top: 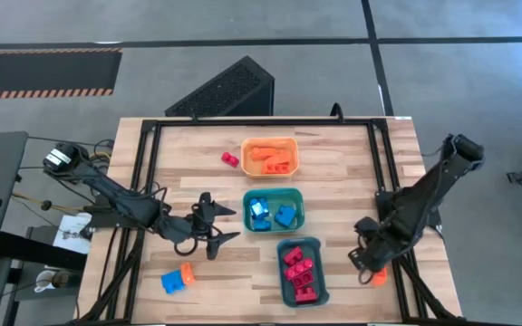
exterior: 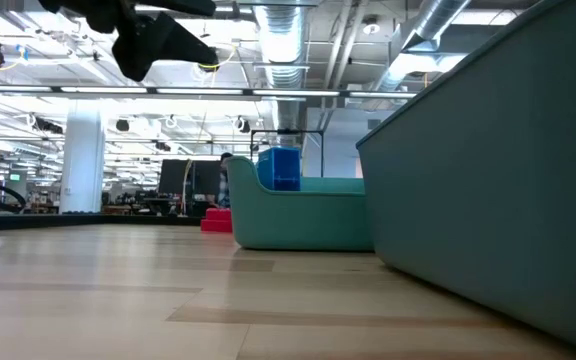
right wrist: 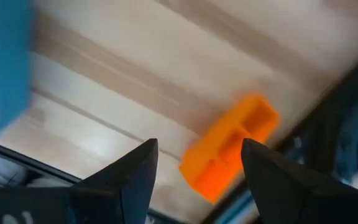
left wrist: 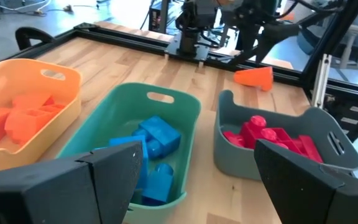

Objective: Sort & place blocks by color
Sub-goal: Put the orange game piece into the orange bin

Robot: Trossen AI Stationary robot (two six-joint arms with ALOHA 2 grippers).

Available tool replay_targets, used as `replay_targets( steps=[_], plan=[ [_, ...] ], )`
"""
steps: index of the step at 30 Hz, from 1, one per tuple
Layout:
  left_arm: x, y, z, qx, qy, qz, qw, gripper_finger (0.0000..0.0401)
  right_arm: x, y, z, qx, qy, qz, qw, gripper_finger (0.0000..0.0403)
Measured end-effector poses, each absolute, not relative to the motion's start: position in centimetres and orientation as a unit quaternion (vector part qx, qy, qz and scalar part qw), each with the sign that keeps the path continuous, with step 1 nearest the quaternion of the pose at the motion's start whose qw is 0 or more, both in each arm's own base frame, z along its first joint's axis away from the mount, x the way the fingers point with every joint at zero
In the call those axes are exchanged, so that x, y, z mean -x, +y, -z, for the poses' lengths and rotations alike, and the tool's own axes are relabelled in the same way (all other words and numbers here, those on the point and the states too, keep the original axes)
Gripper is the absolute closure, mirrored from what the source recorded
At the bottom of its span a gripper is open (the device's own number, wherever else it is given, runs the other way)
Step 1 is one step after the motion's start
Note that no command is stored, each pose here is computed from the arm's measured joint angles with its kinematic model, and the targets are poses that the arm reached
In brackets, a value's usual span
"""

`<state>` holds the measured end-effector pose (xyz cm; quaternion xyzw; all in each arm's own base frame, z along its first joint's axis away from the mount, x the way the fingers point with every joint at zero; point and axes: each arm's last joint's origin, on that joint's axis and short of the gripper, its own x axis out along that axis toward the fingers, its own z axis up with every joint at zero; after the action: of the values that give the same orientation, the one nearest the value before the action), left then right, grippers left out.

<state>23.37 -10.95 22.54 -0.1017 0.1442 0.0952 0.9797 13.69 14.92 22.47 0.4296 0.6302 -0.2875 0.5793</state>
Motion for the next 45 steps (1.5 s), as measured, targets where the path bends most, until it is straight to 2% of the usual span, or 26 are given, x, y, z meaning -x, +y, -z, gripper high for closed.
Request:
replay_targets(
  steps=[5, 11, 19, 24, 27, 32, 37, 43, 45],
  plan=[
    [-23.4, -11.0, -22.5, 0.101, 0.144, -0.095, 0.980, 0.0108, -11.0, 15.6, -21.4, -0.490, 0.639, 0.303, 0.509, 0.0148],
    [-23.4, -11.0, -22.5, 0.098, 0.144, -0.095, 0.980, 0.0108, -9.9, 16.7, -19.9, -0.543, 0.632, 0.285, 0.474, 0.0148],
    [-23.4, -11.0, -22.5, 0.098, 0.144, -0.095, 0.980, 0.0108, -9.9, 17.5, -16.2, -0.555, 0.629, 0.277, 0.469, 0.0148],
    [-23.4, -10.9, -22.6, 0.098, 0.143, -0.096, 0.980, 0.0108, -9.9, 17.8, -14.5, -0.530, 0.651, 0.271, 0.470, 0.0149],
    [-23.4, -10.9, -22.6, 0.099, 0.142, -0.097, 0.980, 0.0108, -10.2, 17.5, -14.4, -0.524, 0.651, 0.267, 0.480, 0.0171],
    [-23.4, -11.0, -22.6, 0.100, 0.139, -0.097, 0.980, 0.0108, -11.0, 16.8, -16.4, -0.531, 0.616, 0.247, 0.527, 0.0272],
    [-23.6, -11.1, -23.2, 0.103, 0.113, -0.089, 0.984, 0.0108, -11.9, 15.1, -20.0, -0.541, 0.536, 0.210, 0.613, 0.0272],
    [-23.7, -11.1, -23.7, 0.103, 0.091, -0.084, 0.987, 0.0108, -14.4, 10.8, -24.1, -0.463, 0.352, 0.219, 0.784, 0.0272],
    [-23.8, -11.1, -23.9, 0.102, 0.083, -0.083, 0.988, 0.0108, -15.6, 8.8, -25.0, -0.423, 0.286, 0.236, 0.827, 0.0272]
  ],
)
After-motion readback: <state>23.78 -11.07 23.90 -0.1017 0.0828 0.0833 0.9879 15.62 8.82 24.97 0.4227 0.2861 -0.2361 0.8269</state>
